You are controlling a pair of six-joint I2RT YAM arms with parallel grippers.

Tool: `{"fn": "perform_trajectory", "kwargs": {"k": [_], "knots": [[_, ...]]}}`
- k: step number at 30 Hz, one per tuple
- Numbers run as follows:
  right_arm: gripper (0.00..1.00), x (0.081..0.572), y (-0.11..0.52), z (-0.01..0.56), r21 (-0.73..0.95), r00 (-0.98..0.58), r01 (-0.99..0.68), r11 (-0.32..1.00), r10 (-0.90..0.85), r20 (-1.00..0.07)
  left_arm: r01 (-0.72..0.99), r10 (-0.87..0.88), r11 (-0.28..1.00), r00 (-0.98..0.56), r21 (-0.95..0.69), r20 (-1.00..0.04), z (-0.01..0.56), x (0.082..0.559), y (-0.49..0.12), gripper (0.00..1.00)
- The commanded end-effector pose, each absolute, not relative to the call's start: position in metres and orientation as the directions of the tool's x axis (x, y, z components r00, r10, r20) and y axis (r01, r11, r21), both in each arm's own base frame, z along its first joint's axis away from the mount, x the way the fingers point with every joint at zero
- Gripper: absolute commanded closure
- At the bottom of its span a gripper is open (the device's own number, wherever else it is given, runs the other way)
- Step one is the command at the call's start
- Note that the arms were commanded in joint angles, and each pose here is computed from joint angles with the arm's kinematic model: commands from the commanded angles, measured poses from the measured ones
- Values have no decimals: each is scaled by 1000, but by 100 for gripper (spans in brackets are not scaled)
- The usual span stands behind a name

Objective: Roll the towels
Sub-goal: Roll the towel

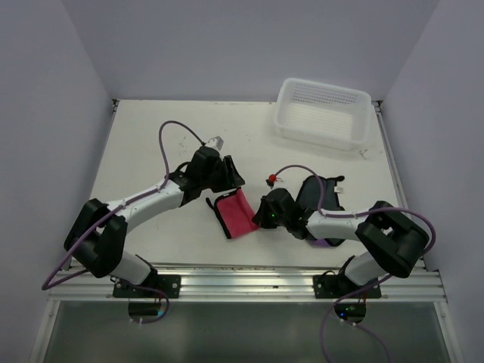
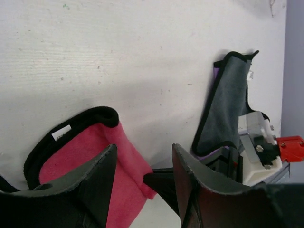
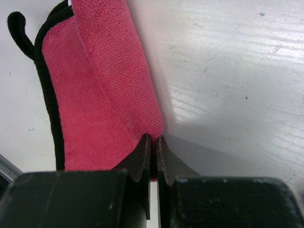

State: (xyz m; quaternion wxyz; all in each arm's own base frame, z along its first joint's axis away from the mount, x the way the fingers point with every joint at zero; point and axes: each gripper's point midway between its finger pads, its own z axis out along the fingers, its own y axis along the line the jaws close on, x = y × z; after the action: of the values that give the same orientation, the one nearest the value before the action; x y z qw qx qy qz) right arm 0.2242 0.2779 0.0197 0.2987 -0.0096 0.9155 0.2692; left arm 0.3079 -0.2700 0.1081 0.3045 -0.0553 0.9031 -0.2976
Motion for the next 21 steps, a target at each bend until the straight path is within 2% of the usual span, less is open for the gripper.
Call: {"fn": "perform_trajectory", "kwargs": {"k": [1, 12, 21], "knots": [[100, 230, 265, 9, 410, -813, -152, 900, 122, -569, 118, -289, 771, -811, -626, -509, 137, 303, -279, 47], [100, 230, 267, 5, 415, -817, -145, 898, 128, -562, 162, -264, 709, -842, -687, -471, 117, 295, -311, 55], [100, 228, 264, 4, 413, -815, -144, 899, 129, -564, 136, -217, 784, -854, -605, -473, 80, 300, -303, 57]]}}
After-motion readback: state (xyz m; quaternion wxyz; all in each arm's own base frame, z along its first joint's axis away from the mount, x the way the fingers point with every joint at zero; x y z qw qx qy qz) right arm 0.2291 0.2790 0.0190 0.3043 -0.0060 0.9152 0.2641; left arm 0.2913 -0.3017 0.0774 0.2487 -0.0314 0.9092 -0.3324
